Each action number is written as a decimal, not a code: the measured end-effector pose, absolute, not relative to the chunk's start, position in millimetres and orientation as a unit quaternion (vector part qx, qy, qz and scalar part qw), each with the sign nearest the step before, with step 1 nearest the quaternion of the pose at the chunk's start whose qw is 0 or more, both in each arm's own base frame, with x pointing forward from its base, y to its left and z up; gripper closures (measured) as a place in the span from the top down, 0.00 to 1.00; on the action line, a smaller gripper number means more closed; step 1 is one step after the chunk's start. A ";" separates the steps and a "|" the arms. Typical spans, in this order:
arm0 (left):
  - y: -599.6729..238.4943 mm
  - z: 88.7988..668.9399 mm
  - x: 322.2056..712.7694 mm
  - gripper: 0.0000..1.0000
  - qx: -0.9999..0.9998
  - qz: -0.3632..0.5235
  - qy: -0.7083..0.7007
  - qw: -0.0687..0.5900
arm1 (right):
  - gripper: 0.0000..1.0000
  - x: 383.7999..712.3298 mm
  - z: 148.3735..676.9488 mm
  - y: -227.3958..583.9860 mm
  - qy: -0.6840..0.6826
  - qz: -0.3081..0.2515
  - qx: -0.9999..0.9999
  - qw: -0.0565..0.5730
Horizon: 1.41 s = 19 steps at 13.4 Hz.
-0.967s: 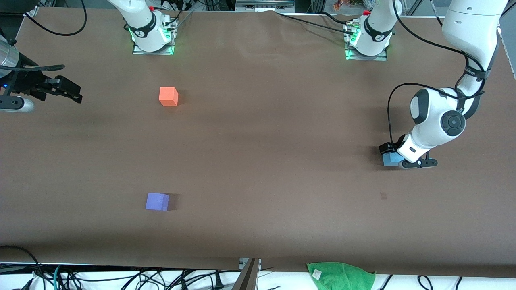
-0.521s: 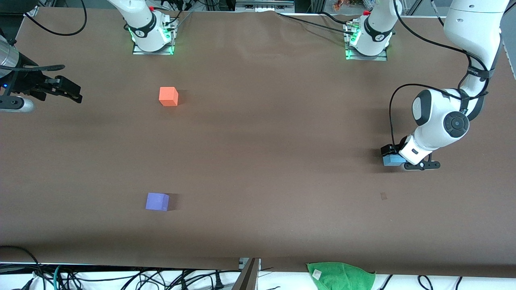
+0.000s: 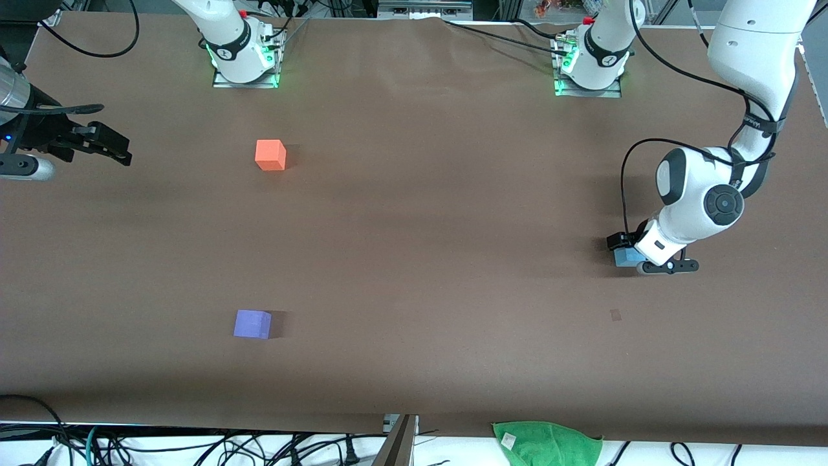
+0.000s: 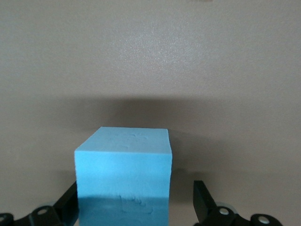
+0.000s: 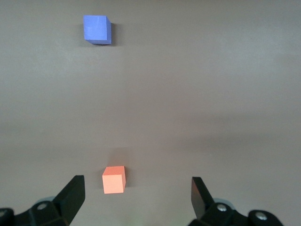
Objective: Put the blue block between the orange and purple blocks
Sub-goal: 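Close the left gripper on the light blue cube and lift it, then carry the blue cube toward the table middle with the left gripper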
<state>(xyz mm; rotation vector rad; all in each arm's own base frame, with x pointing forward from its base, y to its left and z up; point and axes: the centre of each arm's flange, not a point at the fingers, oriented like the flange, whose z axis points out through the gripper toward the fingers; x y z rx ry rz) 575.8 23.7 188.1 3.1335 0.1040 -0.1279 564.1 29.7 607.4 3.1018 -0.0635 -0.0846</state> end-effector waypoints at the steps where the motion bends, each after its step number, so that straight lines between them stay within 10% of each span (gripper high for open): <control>1: 23.7 188.2 576.4 0.91 0.999 -0.040 0.032 0.002 | 1.00 564.1 607.4 29.7 -0.021 -0.027 0.999 0.019; 4: 24.0 191.2 579.6 0.62 0.999 -0.036 0.022 0.002 | 1.00 564.1 607.4 29.7 -0.021 -0.027 0.999 0.018; 10: -22.4 224.4 599.3 0.60 0.998 -0.062 -0.003 0.014 | 1.00 564.2 607.5 29.4 -0.021 -0.027 0.999 0.018; 19: -344.3 294.0 578.9 0.60 0.998 -0.032 0.020 0.041 | 1.00 564.2 607.4 29.2 -0.021 -0.028 0.999 0.016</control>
